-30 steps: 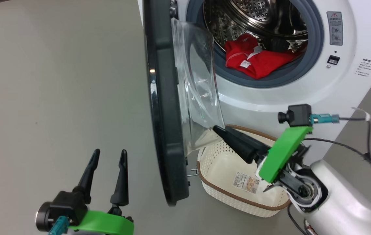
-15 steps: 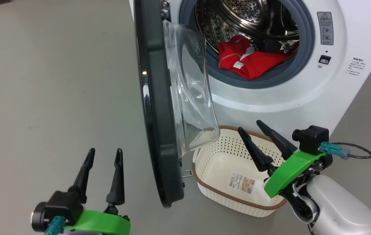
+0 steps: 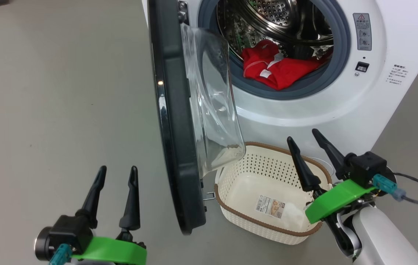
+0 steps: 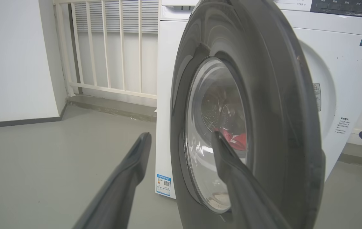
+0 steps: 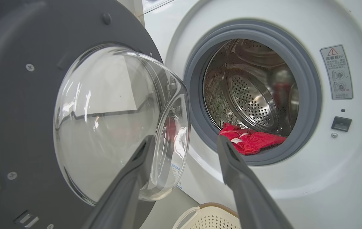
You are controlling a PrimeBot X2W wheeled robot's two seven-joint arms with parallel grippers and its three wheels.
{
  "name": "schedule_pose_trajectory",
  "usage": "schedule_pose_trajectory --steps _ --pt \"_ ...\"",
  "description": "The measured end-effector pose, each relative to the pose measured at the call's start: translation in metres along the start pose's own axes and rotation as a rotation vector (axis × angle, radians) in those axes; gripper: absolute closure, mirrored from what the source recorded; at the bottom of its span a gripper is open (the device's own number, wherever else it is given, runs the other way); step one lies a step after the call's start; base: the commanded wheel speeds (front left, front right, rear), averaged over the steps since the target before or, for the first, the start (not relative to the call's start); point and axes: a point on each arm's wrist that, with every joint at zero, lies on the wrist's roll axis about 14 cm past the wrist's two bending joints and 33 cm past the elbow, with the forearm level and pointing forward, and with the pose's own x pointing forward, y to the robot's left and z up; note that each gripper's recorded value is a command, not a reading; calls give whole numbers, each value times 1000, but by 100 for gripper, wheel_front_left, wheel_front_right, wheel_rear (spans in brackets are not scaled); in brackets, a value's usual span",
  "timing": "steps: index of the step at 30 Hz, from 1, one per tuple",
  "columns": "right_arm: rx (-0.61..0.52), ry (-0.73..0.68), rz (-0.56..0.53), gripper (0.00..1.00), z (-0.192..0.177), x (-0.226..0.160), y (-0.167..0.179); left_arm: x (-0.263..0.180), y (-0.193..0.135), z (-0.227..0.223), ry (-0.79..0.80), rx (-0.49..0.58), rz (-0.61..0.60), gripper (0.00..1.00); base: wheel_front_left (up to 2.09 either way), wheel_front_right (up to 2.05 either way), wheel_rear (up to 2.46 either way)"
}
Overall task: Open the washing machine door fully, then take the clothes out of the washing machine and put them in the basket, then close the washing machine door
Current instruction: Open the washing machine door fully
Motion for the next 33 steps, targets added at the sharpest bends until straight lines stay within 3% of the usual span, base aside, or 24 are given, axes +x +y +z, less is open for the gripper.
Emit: schedule_pose_trajectory --steps 7,33 --pt "-60 -38 -38 0 6 -12 -6 1 -1 3 -11 2 -2 0 0 0 0" --pt "-59 9 -77 0 -13 -38 -10 2 -3 3 -16 -8 -6 0 0 0 0"
